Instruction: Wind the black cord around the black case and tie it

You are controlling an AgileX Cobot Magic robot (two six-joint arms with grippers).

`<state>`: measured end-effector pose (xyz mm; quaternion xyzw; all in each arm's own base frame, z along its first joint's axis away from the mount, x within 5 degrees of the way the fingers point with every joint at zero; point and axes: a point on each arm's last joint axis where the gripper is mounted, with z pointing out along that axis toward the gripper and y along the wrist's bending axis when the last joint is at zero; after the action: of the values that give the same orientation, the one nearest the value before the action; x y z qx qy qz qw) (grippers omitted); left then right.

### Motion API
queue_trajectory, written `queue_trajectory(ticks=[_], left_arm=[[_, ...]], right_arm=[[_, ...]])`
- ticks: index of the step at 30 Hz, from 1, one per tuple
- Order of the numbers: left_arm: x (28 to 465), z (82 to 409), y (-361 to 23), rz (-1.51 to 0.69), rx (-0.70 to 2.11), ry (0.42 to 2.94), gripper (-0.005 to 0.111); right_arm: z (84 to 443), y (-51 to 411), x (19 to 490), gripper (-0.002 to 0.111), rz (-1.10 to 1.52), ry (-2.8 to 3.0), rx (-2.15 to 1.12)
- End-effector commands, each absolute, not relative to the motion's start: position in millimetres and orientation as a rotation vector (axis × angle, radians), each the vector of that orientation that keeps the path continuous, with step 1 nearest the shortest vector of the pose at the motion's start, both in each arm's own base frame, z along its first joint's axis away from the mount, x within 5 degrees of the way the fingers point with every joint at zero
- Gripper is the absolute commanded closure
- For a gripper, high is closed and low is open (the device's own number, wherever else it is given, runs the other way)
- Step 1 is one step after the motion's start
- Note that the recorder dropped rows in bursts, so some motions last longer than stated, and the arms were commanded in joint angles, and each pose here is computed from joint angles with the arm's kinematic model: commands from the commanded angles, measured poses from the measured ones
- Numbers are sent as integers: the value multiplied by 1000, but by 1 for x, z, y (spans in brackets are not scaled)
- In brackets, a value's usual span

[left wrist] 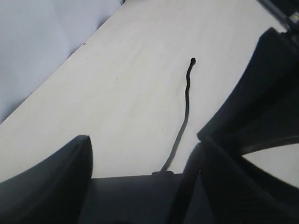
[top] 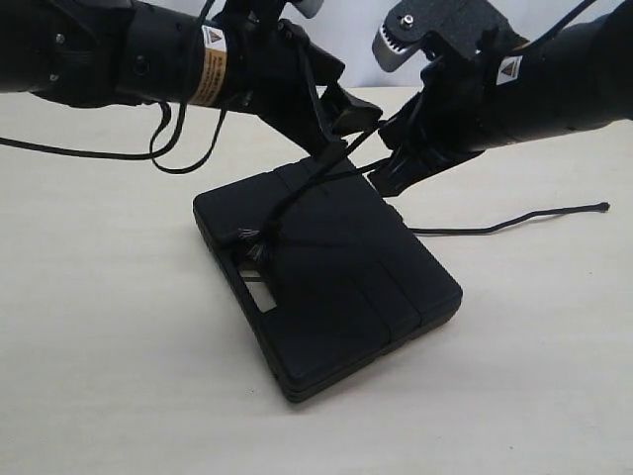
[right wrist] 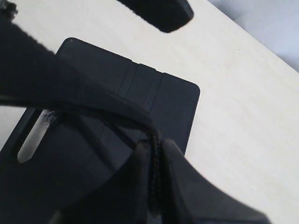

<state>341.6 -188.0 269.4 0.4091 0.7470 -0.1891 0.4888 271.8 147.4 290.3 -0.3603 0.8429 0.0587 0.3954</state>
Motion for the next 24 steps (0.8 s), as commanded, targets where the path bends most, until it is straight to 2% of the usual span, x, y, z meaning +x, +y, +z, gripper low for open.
queue_trajectory(ticks=[1, 4, 8, 10, 12, 14, 16, 19, 20, 21, 22, 24], left_arm=[[340, 277, -170, -501, 936, 1836, 45], [334, 291, -144, -728, 921, 1828, 56], [320, 298, -123, -1084, 965, 1811, 56], [321, 300, -113, -1101, 948, 1812, 56], [335, 301, -102, -870, 814, 1860, 58], [351, 313, -84, -442, 683, 1841, 68], [360, 331, -48, 177, 387, 1812, 83], [359, 328, -21, 726, 241, 1824, 87], [359, 319, -17, 818, 255, 1898, 87], [360, 298, -19, 843, 407, 2085, 87], [359, 287, -25, 746, 461, 2216, 87], [355, 265, -47, 457, 755, 2416, 87]], right_arm=[[296, 145, 274, 104, 145, 2110, -885], [296, 145, 274, 104, 145, 2110, -885], [296, 145, 274, 104, 145, 2110, -885], [296, 145, 274, 104, 145, 2110, -885], [296, 145, 274, 104, 145, 2112, -886], [296, 145, 273, 104, 146, 2116, -888], [296, 145, 274, 104, 145, 2112, -886], [296, 145, 274, 104, 152, 2119, -872], [296, 145, 273, 104, 159, 2126, -860], [296, 145, 273, 104, 159, 2128, -861], [296, 145, 273, 104, 159, 2131, -862], [295, 145, 273, 104, 159, 2133, -863]])
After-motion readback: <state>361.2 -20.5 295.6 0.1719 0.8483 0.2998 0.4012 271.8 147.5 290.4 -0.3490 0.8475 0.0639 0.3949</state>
